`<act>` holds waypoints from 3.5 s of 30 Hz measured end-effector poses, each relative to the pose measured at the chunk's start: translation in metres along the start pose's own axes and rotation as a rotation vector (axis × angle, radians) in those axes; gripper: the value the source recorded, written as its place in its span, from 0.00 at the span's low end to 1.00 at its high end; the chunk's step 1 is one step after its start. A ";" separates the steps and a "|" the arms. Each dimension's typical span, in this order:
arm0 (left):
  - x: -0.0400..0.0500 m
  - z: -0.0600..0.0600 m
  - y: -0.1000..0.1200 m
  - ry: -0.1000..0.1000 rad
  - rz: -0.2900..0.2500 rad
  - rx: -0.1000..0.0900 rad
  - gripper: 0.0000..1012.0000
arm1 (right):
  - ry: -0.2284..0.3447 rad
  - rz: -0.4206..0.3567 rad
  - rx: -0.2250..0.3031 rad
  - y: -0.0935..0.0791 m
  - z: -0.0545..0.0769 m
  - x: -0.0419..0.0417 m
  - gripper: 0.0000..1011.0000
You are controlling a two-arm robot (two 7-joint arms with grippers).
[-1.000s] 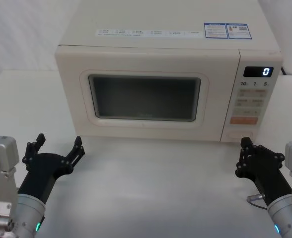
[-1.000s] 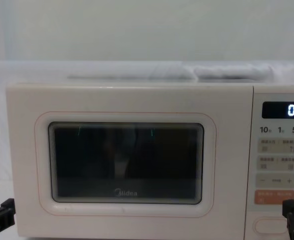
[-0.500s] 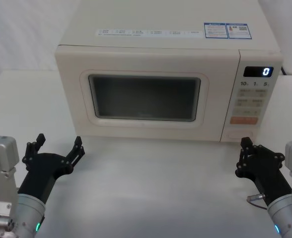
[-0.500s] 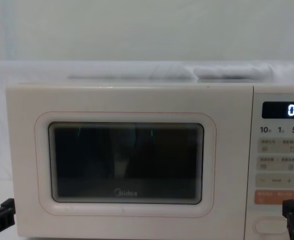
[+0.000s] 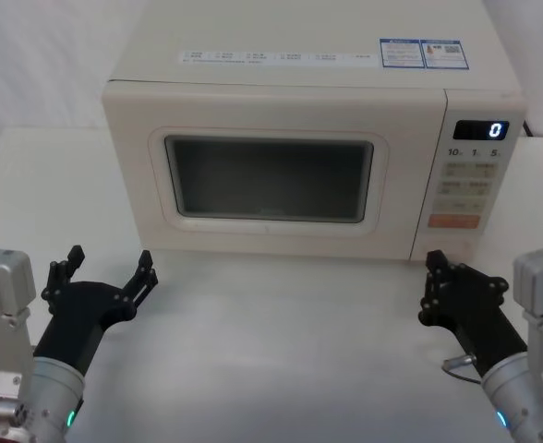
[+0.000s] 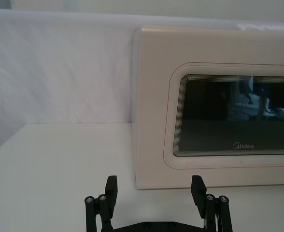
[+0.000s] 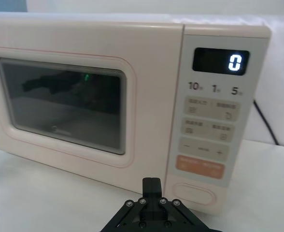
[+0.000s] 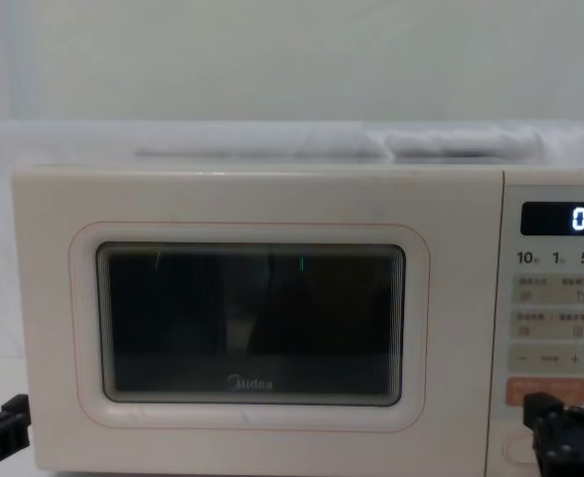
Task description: Press the button to open the microwave door with one hand; close the microwave door with the other hand.
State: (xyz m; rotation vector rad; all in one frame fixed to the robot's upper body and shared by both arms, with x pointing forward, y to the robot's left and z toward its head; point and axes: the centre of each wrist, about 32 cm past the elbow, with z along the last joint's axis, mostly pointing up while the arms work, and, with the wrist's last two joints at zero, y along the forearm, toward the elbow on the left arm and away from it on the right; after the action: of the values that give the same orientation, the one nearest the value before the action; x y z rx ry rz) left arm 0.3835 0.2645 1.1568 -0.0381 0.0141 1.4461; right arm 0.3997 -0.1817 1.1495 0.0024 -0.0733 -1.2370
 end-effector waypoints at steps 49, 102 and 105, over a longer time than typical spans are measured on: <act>0.0000 0.000 0.000 0.000 0.000 0.000 0.99 | 0.137 -0.016 -0.095 0.017 -0.035 0.0362 0.00; 0.0000 0.000 0.000 0.000 0.000 0.000 0.99 | 0.087 0.027 -0.212 0.047 -0.007 0.0406 0.00; 0.0000 0.000 0.000 0.000 0.000 0.000 0.99 | 0.087 0.023 -0.214 0.051 -0.008 0.0387 0.00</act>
State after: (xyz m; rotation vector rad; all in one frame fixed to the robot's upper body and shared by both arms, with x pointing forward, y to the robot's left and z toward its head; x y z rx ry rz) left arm 0.3835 0.2645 1.1568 -0.0380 0.0140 1.4460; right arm 0.4611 -0.2018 1.1453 -0.1304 0.1344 -1.2155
